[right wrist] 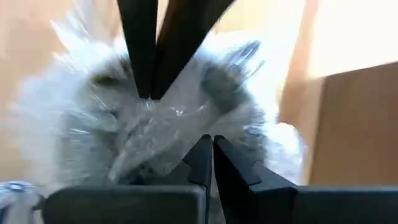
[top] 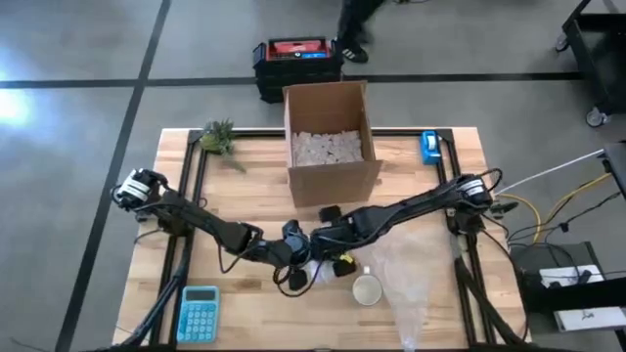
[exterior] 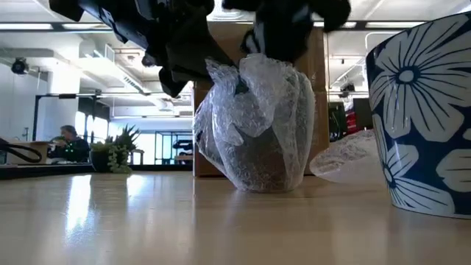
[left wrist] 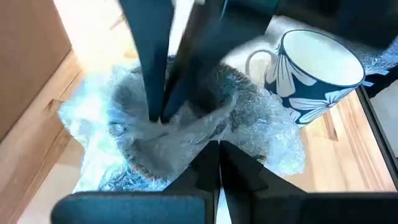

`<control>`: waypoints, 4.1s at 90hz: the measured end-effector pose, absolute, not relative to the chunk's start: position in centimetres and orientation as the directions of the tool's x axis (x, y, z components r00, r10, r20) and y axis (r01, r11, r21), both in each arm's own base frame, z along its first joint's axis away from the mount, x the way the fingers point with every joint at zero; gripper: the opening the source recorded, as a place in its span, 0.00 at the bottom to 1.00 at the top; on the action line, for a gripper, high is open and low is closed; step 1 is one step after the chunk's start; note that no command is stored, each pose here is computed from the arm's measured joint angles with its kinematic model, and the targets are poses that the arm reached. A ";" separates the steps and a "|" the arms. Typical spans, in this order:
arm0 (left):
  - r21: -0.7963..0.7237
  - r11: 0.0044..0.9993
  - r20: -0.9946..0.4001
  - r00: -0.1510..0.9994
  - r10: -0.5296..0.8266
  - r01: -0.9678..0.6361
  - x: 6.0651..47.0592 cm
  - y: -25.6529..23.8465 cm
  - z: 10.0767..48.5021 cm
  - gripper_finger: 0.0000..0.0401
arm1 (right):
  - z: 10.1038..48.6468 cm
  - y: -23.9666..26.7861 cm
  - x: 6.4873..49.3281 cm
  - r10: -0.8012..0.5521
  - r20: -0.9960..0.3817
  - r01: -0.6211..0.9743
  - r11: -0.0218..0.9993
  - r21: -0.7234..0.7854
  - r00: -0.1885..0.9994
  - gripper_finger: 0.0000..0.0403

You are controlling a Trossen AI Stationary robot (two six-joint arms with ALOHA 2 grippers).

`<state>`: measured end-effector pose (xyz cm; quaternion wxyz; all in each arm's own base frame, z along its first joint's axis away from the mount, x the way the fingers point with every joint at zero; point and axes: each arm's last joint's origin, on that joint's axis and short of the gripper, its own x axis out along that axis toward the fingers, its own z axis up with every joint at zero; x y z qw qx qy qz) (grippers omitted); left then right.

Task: Wrap mug
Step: Wrap the green mug with the bubble wrap, then put the wrapped green mug into the cardboard box

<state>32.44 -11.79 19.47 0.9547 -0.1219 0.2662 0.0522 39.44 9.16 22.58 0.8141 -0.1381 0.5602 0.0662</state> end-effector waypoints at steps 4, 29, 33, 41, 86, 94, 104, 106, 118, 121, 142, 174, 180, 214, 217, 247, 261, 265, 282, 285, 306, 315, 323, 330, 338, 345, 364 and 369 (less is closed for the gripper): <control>-0.205 0.965 -0.521 0.853 0.035 -0.164 32.4 -11.8 19.5 0.00 | 23.2 9.2 39.2 -0.018 -0.930 -0.269 0.955 -0.125 0.366 0.01; -0.204 0.965 -0.521 0.853 0.035 -0.164 32.4 -11.8 19.5 0.00 | 21.5 9.8 39.6 0.085 -0.947 -0.269 0.963 -0.001 0.308 0.01; -0.204 0.965 -0.521 0.853 0.035 -0.164 32.4 -11.8 19.5 0.00 | 20.4 9.9 39.8 0.078 -0.957 -0.268 0.963 0.000 0.280 0.01; -0.204 0.965 -0.520 0.853 0.034 -0.164 32.4 -11.8 19.5 0.00 | 18.6 10.0 40.3 0.067 -0.968 -0.268 0.963 -0.001 0.244 0.01; -0.204 0.966 -0.516 0.856 0.033 -0.160 32.4 -11.8 19.6 0.00 | 23.5 10.2 39.5 0.061 -0.938 -0.295 0.954 -0.045 0.341 0.01; -0.201 0.967 -0.512 0.859 0.029 -0.153 32.4 -11.8 19.8 0.00 | 25.6 10.3 38.5 0.098 -0.924 -0.271 0.963 -0.006 0.370 0.01; -0.208 0.968 -0.506 0.862 0.017 -0.141 32.1 -11.8 20.4 0.00 | 26.5 10.4 37.7 0.156 -0.917 -0.259 0.964 0.060 0.368 0.01; -0.212 0.968 -0.502 0.865 0.010 -0.135 32.0 -11.8 20.7 0.00 | 26.7 10.4 37.6 0.164 -0.914 -0.262 0.963 0.066 0.371 0.01; -0.230 0.967 -0.468 0.884 -0.009 -0.112 31.3 -12.0 22.3 0.00 | 27.2 10.8 37.4 0.191 -0.905 -0.293 0.953 0.078 0.381 0.10; -0.225 0.968 -0.469 0.883 -0.009 -0.110 31.1 -12.0 22.5 0.00 | 27.1 11.0 37.4 0.193 -0.904 -0.308 0.948 0.073 0.381 0.14; -0.219 0.969 -0.483 0.876 -0.009 -0.111 30.0 -12.0 23.6 0.00 | 24.5 12.6 38.2 0.181 -0.916 -0.356 0.933 0.045 0.359 0.44; -0.217 0.970 -0.487 0.873 -0.012 -0.108 30.0 -12.1 23.4 0.00 | 18.5 13.0 39.8 0.007 -0.968 -0.308 0.949 -0.073 0.251 0.66; -0.217 0.970 -0.488 0.873 -0.013 -0.107 30.0 -12.1 23.4 0.00 | 17.9 13.1 39.9 0.001 -0.970 -0.320 0.944 -0.079 0.242 0.63; -0.221 0.969 -0.486 0.874 -0.014 -0.107 30.0 -12.2 23.5 0.00 | 18.9 13.1 39.2 0.041 -0.977 -0.379 0.924 -0.042 0.210 0.06; -0.220 0.970 -0.486 0.874 -0.015 -0.106 30.0 -12.2 23.5 0.00 | 19.6 13.2 39.1 0.046 -0.974 -0.382 0.923 -0.043 0.221 0.07; -0.227 0.973 -0.516 0.853 -0.078 -0.048 28.6 -12.1 24.6 0.00 | 29.6 13.5 36.0 0.087 -0.946 -0.410 0.911 -0.052 0.313 0.04; -0.222 0.974 -0.497 0.865 -0.072 -0.047 28.2 -12.1 25.3 0.00 | 34.7 12.8 34.3 0.098 -0.893 -0.407 0.908 -0.101 0.440 0.04; -0.217 0.975 -0.499 0.864 -0.071 -0.045 28.2 -12.1 25.3 0.00 | 36.3 12.5 34.0 0.102 -0.864 -0.399 0.909 -0.120 0.493 0.04; -0.207 0.977 -0.510 0.858 -0.068 -0.046 28.4 -12.3 24.8 0.00 | 43.0 9.7 33.3 0.081 -0.677 -0.327 0.913 -0.244 0.732 0.04; -0.207 0.977 -0.510 0.857 -0.067 -0.047 28.5 -12.3 24.7 0.00 | 43.8 8.9 33.3 0.048 -0.640 -0.292 0.914 -0.281 0.767 0.04; -0.203 0.978 -0.516 0.855 -0.064 -0.049 28.6 -12.3 24.4 0.00 | 46.5 -0.9 34.1 -0.254 -0.512 0.076 0.937 -0.342 0.821 0.04; -0.196 0.979 -0.519 0.853 -0.059 -0.051 28.7 -12.3 24.3 0.00 | 46.1 -6.5 33.9 -0.318 -0.534 0.206 0.944 -0.259 0.784 0.04; -0.186 0.981 -0.523 0.851 -0.044 -0.063 28.8 -12.3 24.1 0.00 | 44.8 -11.3 33.7 -0.309 -0.587 0.284 0.949 -0.137 0.748 0.04; -0.181 0.981 -0.528 0.849 -0.040 -0.066 28.9 -12.4 23.9 0.00 | 43.0 -14.5 33.8 -0.256 -0.639 0.320 0.947 -0.017 0.725 0.04; -0.175 0.982 -0.537 0.843 -0.038 -0.068 29.0 -12.4 23.6 0.00 | 40.8 -16.4 34.5 -0.217 -0.687 0.347 0.936 0.054 0.694 0.04; -0.172 0.983 -0.542 0.839 -0.036 -0.069 29.0 -12.5 23.4 0.00 | 38.7 -17.1 35.4 -0.186 -0.734 0.354 0.932 0.079 0.653 0.04; -0.170 0.983 -0.546 0.837 -0.035 -0.069 29.0 -12.4 23.2 0.00 | 33.3 -18.2 37.8 -0.121 -0.854 0.364 0.927 0.084 0.506 0.04; -0.170 0.983 -0.546 0.837 -0.035 -0.069 29.0 -12.4 23.2 0.00 | 32.3 -18.4 38.2 -0.112 -0.869 0.368 0.926 0.085 0.482 0.05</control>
